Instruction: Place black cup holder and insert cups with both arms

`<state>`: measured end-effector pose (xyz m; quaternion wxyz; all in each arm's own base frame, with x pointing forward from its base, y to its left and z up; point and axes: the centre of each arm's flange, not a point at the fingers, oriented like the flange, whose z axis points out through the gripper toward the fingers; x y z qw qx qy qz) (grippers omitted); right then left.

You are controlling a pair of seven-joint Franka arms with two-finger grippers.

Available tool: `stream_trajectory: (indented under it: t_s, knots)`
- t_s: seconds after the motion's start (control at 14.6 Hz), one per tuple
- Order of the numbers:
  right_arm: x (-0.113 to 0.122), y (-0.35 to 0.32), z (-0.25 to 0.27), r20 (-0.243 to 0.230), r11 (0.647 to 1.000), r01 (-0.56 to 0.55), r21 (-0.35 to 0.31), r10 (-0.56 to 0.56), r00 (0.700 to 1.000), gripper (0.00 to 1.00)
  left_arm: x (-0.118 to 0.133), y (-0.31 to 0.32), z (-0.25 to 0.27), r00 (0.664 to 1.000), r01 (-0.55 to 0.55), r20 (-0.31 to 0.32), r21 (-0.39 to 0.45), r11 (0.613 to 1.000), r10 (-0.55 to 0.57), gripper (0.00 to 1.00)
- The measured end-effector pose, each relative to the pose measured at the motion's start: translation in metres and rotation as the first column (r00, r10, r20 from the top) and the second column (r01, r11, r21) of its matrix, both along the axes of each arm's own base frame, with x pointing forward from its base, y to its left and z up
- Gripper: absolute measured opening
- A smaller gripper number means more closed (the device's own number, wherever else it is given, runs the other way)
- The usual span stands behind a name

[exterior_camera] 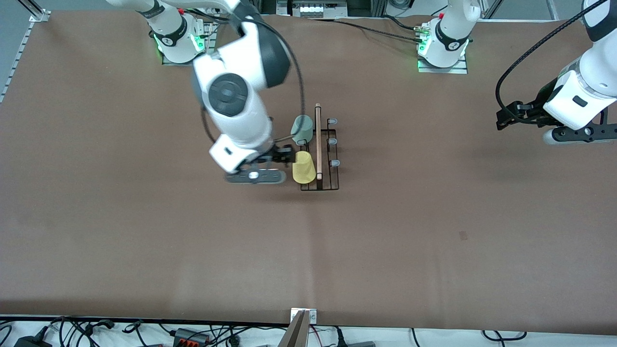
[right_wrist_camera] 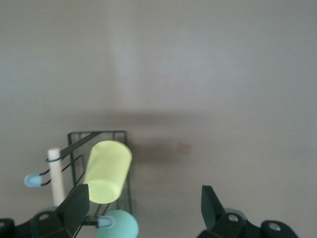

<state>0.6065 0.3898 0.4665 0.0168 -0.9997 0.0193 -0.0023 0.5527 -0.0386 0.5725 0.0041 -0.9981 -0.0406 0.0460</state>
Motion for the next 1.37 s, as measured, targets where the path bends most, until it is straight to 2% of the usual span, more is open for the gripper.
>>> stream_trajectory:
  t_s: [0.27, 0.55, 0.76, 1.03, 1.24, 1.37]
  knots:
    - [0.03, -0.081, 0.031, 0.027, 0.992, 0.114, -0.055, -0.113, 0.993, 1.0, 0.0, 0.0, 0.0, 1.0, 0.0, 0.0, 0.0, 1.0, 0.0, 1.0]
    - [0.059, -0.161, 0.041, 0.037, 0.994, 0.079, -0.079, -0.076, 0.996, 1.0, 0.0, 0.0, 0.0, 1.0, 0.001, 0.0, 0.0, 1.0, -0.001, 1.0]
    - [0.076, -0.223, 0.04, 0.031, 0.99, 0.121, -0.076, -0.119, 0.992, 1.0, 0.0, -0.001, 0.0, 1.0, 0.001, 0.0, 0.0, 1.0, -0.001, 1.0]
    - [0.087, -0.313, 0.04, 0.028, 0.978, 0.208, -0.015, -0.208, 0.978, 1.0, 0.0, -0.001, 0.0, 1.0, 0.001, 0.0, 0.0, 1.0, -0.001, 1.0]
    - [0.084, -0.371, 0.058, 0.053, 0.982, 0.181, -0.047, -0.178, 0.983, 1.0, 0.0, 0.0, 0.0, 1.0, 0.001, 0.0, 0.0, 1.0, -0.001, 1.0]
    - [0.077, -0.408, 0.076, 0.071, 0.986, 0.167, -0.025, -0.165, 0.984, 1.0, 0.0, 0.0, 0.0, 1.0, 0.0, 0.0, 0.0, 1.0, 0.0, 1.0]
